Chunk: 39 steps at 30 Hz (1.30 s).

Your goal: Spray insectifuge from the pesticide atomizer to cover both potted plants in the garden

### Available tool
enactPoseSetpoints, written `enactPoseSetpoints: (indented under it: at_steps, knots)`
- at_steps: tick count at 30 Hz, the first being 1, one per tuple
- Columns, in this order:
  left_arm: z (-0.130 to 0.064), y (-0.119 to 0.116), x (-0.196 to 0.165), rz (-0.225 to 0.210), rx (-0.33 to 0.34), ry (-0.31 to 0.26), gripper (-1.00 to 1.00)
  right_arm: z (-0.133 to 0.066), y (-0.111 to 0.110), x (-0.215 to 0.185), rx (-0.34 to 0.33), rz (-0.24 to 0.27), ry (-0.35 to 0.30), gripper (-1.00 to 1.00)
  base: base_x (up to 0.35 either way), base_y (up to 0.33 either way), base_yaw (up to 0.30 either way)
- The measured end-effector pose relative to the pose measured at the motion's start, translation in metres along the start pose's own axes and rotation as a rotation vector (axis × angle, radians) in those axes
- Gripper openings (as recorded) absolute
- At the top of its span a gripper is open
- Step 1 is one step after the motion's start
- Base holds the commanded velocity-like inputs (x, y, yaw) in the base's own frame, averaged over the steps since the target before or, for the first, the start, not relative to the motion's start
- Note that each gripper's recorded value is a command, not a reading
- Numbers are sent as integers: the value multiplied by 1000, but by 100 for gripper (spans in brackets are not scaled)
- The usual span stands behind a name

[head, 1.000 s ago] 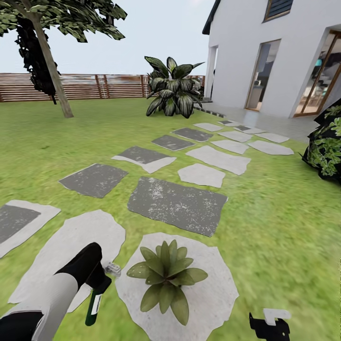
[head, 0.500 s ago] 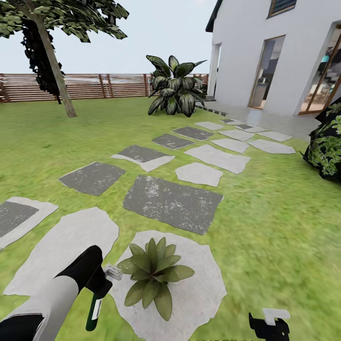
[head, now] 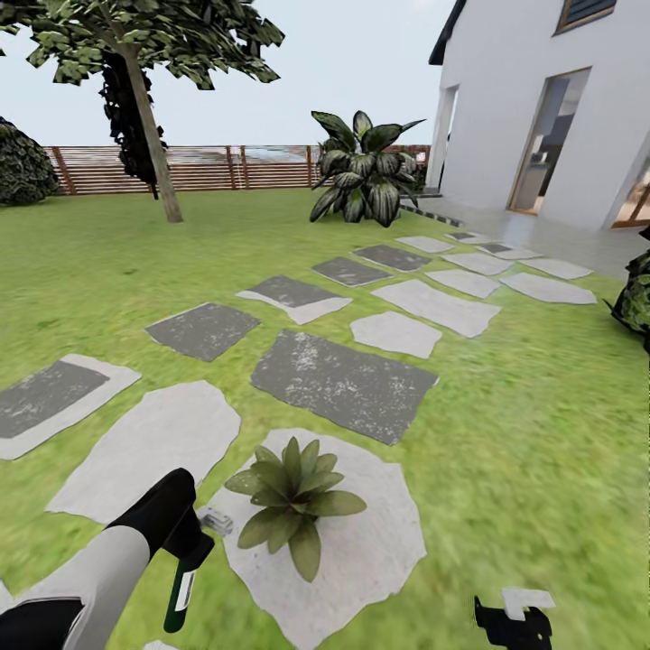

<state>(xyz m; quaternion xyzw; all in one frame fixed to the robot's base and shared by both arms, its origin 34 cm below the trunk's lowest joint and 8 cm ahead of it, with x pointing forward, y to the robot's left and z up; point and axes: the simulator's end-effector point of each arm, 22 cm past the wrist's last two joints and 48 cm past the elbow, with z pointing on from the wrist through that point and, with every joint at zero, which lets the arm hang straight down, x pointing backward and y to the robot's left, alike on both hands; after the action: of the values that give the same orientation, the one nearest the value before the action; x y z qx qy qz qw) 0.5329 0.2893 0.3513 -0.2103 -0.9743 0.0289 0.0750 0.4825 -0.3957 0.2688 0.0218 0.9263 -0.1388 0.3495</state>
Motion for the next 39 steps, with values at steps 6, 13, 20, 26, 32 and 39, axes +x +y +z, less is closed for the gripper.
enactPoseSetpoints:
  at_steps: [6,13,20,26,32,39]
  knots:
    - [0,0,0,0,0,0,-100,0,0,0,0,0,0,100,112,-273,2]
    - [0,0,0,-2,2,1,-100,0,0,0,0,0,0,100,117,-273,160]
    - [4,-22,9,7,96,31,-100,0,0,0,0,0,1,100,89,-161,274]
    - [5,-16,22,59,62,89,-100,0,0,0,0,0,0,100,5,-6,95]
    - [7,-7,29,77,25,116,-100,0,-1,1,1,-1,2,100,0,0,2]
    - [23,5,63,60,14,168,-100,0,-1,1,1,-1,2,100,0,0,0]
